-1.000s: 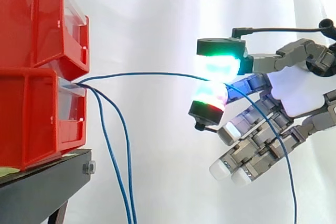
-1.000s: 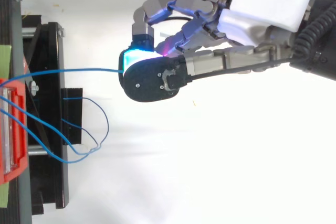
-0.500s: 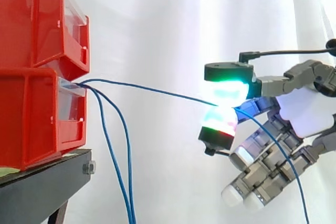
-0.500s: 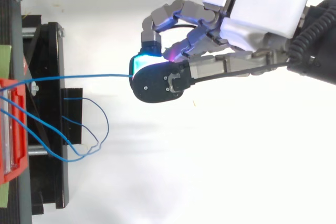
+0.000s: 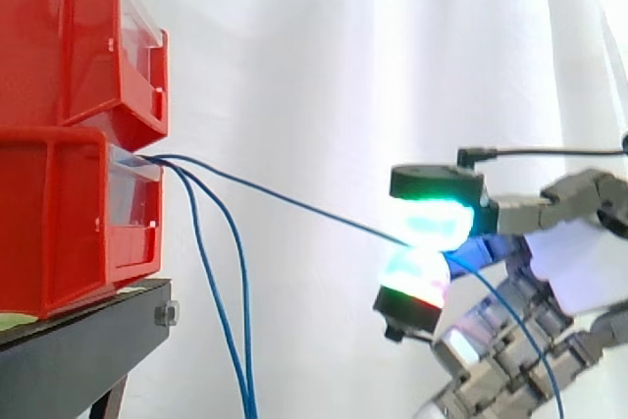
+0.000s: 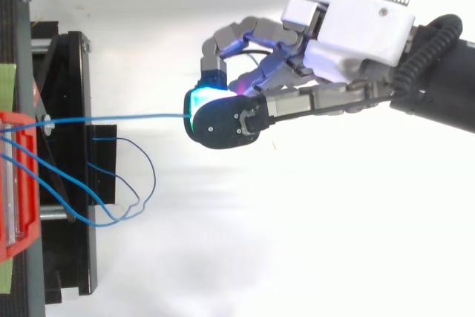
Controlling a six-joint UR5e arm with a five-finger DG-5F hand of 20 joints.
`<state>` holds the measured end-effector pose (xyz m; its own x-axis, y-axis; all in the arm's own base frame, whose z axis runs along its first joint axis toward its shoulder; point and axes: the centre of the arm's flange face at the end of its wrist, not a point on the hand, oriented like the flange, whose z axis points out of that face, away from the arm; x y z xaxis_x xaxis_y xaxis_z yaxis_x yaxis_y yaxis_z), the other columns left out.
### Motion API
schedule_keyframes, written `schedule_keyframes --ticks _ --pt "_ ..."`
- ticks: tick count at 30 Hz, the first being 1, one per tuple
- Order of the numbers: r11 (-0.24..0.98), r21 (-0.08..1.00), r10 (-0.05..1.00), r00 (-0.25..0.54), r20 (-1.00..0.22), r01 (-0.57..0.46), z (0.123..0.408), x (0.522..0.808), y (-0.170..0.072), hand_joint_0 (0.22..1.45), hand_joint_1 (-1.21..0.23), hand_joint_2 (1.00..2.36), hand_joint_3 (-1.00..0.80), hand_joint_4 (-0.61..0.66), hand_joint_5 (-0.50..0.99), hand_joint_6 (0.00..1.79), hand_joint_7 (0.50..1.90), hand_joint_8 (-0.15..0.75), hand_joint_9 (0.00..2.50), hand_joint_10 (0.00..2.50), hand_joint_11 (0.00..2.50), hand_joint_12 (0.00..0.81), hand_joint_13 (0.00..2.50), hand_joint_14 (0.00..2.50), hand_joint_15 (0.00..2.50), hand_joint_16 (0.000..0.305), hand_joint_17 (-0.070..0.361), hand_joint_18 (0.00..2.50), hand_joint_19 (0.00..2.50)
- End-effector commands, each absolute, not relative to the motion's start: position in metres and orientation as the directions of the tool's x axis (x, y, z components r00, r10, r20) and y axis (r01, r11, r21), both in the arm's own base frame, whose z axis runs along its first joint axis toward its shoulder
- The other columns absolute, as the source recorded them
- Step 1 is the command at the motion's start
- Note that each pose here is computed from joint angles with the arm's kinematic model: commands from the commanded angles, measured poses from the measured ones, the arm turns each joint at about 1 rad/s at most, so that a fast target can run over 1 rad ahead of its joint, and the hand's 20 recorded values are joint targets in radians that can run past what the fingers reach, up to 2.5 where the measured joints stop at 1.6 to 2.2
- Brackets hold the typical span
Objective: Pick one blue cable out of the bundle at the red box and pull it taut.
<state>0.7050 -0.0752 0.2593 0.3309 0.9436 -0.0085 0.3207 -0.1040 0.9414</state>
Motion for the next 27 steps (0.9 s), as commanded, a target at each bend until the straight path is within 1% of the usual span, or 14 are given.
schedule_keyframes --ticks 1,3,8,14,19,27 --pt "-0.13 0.973 0.948 0.311 0.067 0.188 0.239 0.713 -0.072 0.81 -0.77 1.0 -0.46 -0.25 -0.21 0.94 1.4 0.291 0.92 0.01 1.0 0.374 0.57 0.01 0.32 0.049 0.11 0.47 0.19" --pt "-0.135 0.98 0.95 0.301 0.087 0.145 0.228 0.714 -0.071 0.81 -0.77 1.0 -0.46 -0.25 -0.21 0.94 1.39 0.292 0.92 0.01 1.01 0.375 0.57 0.01 0.32 0.049 0.11 0.47 0.19" --pt "-0.143 0.986 0.95 0.291 0.112 0.087 0.21 0.71 -0.069 0.81 -0.77 1.0 -0.46 -0.25 -0.21 0.94 1.39 0.29 0.92 0.01 1.0 0.376 0.57 0.01 0.32 0.049 0.11 0.48 0.19" --pt "-0.139 0.99 0.951 0.281 0.131 0.009 0.206 0.714 -0.068 0.81 -0.77 1.0 -0.45 -0.25 -0.21 0.94 1.4 0.292 0.92 0.01 1.01 0.375 0.57 0.01 0.32 0.049 0.11 0.47 0.2" --pt "-0.115 0.993 0.955 0.28 0.101 0.032 0.205 0.712 -0.068 0.81 -0.77 1.0 -0.45 -0.24 -0.21 0.94 1.4 0.292 0.92 0.01 1.0 0.376 0.57 0.01 0.32 0.049 0.11 0.47 0.19" --pt "-0.105 0.994 0.955 0.284 0.091 0.036 0.205 0.712 -0.068 0.81 -0.77 1.0 -0.45 -0.24 -0.21 0.94 1.4 0.291 0.92 0.01 1.0 0.376 0.57 0.01 0.32 0.049 0.11 0.47 0.2"
